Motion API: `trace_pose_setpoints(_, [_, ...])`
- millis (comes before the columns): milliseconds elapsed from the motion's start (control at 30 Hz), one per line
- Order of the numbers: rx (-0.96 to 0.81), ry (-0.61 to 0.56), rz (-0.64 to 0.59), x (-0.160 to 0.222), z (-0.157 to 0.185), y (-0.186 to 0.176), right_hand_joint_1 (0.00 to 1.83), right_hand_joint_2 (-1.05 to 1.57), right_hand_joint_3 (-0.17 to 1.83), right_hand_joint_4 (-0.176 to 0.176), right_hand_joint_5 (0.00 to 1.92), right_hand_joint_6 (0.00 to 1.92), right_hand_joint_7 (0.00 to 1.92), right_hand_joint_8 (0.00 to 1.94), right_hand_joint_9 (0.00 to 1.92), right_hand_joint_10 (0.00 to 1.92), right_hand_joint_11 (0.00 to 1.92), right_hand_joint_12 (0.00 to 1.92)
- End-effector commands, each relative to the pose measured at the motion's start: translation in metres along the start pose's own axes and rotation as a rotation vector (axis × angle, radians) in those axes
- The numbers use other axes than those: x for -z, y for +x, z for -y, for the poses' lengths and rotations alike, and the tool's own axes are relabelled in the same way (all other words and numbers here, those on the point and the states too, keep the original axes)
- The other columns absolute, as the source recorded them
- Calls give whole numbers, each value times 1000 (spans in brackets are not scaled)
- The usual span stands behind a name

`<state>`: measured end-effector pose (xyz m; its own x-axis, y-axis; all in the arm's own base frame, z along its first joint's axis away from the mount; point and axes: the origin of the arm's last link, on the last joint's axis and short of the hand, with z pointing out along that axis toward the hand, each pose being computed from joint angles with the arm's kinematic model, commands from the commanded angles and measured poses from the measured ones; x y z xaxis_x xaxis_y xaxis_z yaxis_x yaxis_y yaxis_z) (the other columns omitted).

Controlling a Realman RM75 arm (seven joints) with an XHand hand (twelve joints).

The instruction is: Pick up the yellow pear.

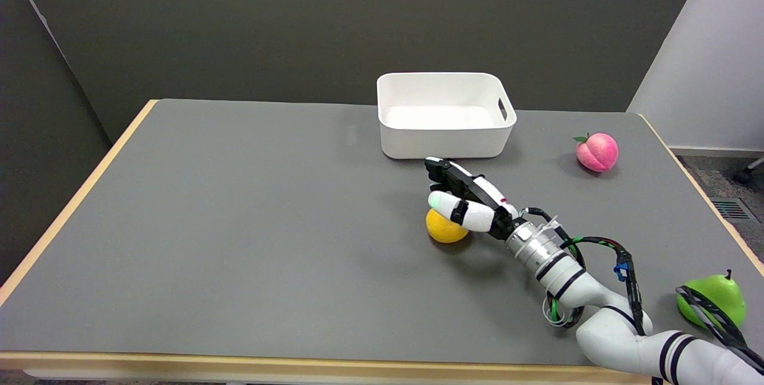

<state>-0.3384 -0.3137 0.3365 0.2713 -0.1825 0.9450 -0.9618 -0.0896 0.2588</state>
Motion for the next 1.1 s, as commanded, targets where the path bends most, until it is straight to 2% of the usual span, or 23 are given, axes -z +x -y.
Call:
trace_pose_setpoints(33, [35,11,34,0,0,-6,671,606,886,-70,118,323,93,267,-1,594,-1,976])
trace_pose_setpoints(133, [42,12,39,1,0,-6,711,600,896,-69,108,312,69,260,-1,562,-1,967])
trace_pose_setpoints(200, [42,11,39,1,0,-6,750,565,968,-68,63,388,52,251,0,528,-1,966])
trace_pose_setpoints(267, [43,7,39,1,-2,-6,889,566,987,-69,39,395,43,213,3,479,-1,915])
trace_pose_setpoints(333, [44,5,40,1,-2,-6,792,567,975,-70,51,363,43,208,-1,478,-1,974])
trace_pose_setpoints(1100, [42,-5,48,2,-4,-9,823,583,992,-69,47,348,46,197,-1,464,-1,997])
